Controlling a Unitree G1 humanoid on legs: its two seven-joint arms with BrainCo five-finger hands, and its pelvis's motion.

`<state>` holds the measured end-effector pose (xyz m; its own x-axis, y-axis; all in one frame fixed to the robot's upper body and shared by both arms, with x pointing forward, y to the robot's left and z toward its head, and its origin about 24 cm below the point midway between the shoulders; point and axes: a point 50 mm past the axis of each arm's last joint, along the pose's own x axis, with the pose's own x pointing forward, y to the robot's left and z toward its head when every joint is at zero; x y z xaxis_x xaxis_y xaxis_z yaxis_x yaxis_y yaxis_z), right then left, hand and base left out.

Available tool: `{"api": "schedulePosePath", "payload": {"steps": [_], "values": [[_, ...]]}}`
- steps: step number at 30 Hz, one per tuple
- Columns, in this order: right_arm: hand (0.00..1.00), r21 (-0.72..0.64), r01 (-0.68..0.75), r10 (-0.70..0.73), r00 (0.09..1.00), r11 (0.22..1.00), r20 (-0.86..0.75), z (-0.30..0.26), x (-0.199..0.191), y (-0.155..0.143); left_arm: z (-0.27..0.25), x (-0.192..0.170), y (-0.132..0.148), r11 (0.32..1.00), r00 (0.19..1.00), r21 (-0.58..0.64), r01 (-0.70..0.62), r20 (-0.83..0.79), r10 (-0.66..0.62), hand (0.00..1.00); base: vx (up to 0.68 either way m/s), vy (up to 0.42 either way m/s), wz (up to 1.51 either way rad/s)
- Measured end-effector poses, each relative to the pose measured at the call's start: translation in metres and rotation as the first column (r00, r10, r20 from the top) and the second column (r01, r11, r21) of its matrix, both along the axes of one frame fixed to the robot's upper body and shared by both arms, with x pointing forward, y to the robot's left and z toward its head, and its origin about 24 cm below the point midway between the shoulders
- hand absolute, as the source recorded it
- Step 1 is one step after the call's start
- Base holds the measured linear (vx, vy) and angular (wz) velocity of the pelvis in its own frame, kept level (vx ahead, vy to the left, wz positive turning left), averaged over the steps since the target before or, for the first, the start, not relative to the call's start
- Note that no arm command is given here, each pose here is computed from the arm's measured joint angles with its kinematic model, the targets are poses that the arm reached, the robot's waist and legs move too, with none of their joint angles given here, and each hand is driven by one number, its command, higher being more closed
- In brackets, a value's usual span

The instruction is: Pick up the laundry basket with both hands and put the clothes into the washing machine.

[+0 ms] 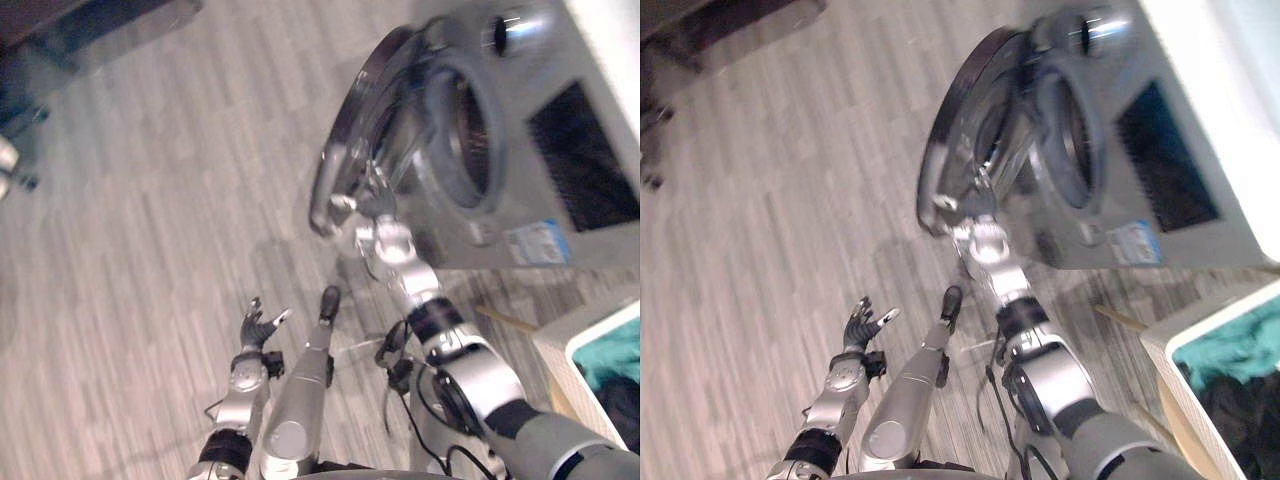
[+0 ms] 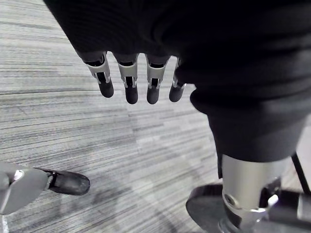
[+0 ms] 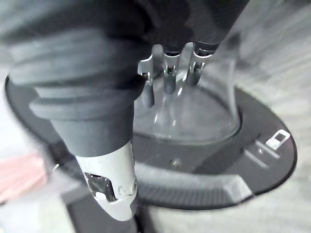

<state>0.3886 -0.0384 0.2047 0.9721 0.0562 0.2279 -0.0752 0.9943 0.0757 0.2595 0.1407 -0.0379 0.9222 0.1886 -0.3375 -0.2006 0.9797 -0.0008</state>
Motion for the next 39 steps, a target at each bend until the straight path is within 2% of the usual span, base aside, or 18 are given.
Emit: {"api": "schedulePosePath", "payload": {"steps": [2, 4, 6, 10, 13, 16, 19, 21, 23, 24, 27, 29, 30, 32, 36, 39], "values": [[0.00, 0.051, -0.024, 0.013, 0.978, 0.998, 0.208, 0.073, -0.002, 0.005, 0.006, 0.004, -0.005, 1.000, 1.000, -0.030, -0.004, 0.029, 0.005, 0.00, 0.07, -0.113, 1.29], [0.00, 0.071, -0.024, 0.000, 0.948, 0.997, 0.319, 0.109, -0.006, -0.003, 0.008, 0.006, -0.007, 0.999, 0.999, -0.032, 0.005, 0.033, -0.004, 0.00, 0.09, -0.123, 1.34], [0.00, 0.108, -0.012, -0.028, 0.933, 0.994, 0.359, 0.129, -0.007, -0.013, 0.008, 0.006, -0.011, 0.999, 0.999, -0.035, 0.021, 0.033, -0.020, 0.00, 0.10, -0.147, 0.96], [0.00, 0.100, -0.005, -0.032, 0.929, 0.995, 0.369, 0.133, -0.008, -0.014, 0.009, 0.007, -0.015, 0.999, 0.999, -0.034, 0.040, 0.038, -0.039, 0.00, 0.06, -0.075, 0.22], [0.00, 0.087, -0.063, 0.016, 0.888, 0.994, 0.460, 0.140, -0.028, -0.005, 0.026, 0.023, -0.022, 0.997, 0.993, -0.022, 0.073, 0.097, -0.071, 0.00, 0.00, -0.041, -0.47], [0.00, 0.038, -0.078, 0.049, 0.865, 0.996, 0.499, 0.119, -0.042, -0.003, 0.057, 0.049, -0.027, 0.993, 0.974, 0.040, 0.115, 0.191, -0.121, 0.00, -0.07, -0.027, -0.80], [0.00, -0.052, -0.047, 0.066, 0.876, 0.998, 0.478, 0.082, -0.047, -0.006, 0.096, 0.077, -0.022, 0.984, 0.944, 0.155, 0.090, 0.300, -0.134, 0.00, -0.15, 0.016, -0.99], [0.00, -0.137, -0.031, 0.094, 0.871, 0.990, 0.482, 0.063, -0.055, -0.014, 0.124, 0.093, -0.013, 0.969, 0.921, 0.241, 0.050, 0.365, -0.139, 0.00, -0.13, 0.045, -0.98], [0.00, -0.240, 0.007, 0.117, 0.858, 0.971, 0.499, 0.046, -0.066, -0.030, 0.157, 0.111, 0.011, 0.932, 0.899, 0.361, -0.027, 0.417, -0.136, 0.00, -0.12, 0.047, -0.90], [0.00, -0.263, 0.016, 0.122, 0.857, 0.965, 0.500, 0.042, -0.068, -0.033, 0.165, 0.116, 0.018, 0.923, 0.895, 0.380, -0.053, 0.428, -0.125, 0.00, -0.09, 0.029, -0.78], [0.00, -0.278, 0.055, 0.086, 0.878, 0.959, 0.471, 0.022, -0.072, -0.058, 0.219, 0.133, 0.068, 0.854, 0.868, 0.469, -0.223, 0.495, -0.045, 0.00, -0.05, 0.011, -0.62], [0.00, -0.254, 0.075, 0.057, 0.878, 0.964, 0.475, 0.020, -0.072, -0.067, 0.251, 0.132, 0.110, 0.798, 0.841, 0.473, -0.373, 0.536, 0.074, 0.00, 0.00, 0.012, -0.55], [0.00, -0.236, 0.098, 0.031, 0.872, 0.967, 0.488, 0.021, -0.073, -0.076, 0.252, 0.134, 0.108, 0.781, 0.851, 0.518, -0.349, 0.523, 0.034, 0.00, 0.01, 0.016, -0.50], [0.00, -0.222, 0.108, 0.020, 0.862, 0.969, 0.507, 0.024, -0.074, -0.079, 0.255, 0.134, 0.112, 0.774, 0.843, 0.503, -0.383, 0.534, 0.070, 0.00, 0.02, 0.012, -0.41], [0.00, -0.205, 0.075, 0.057, 0.818, 0.976, 0.573, 0.026, -0.096, -0.079, 0.288, 0.122, 0.159, 0.714, 0.775, 0.441, -0.543, 0.592, 0.224, 0.00, 0.02, -0.003, -0.27], [0.00, -0.176, 0.092, 0.029, 0.810, 0.980, 0.585, 0.020, -0.110, -0.089, 0.309, 0.115, 0.171, 0.696, 0.725, 0.396, -0.599, 0.637, 0.262, 0.00, 0.01, 0.025, -0.13]]}}
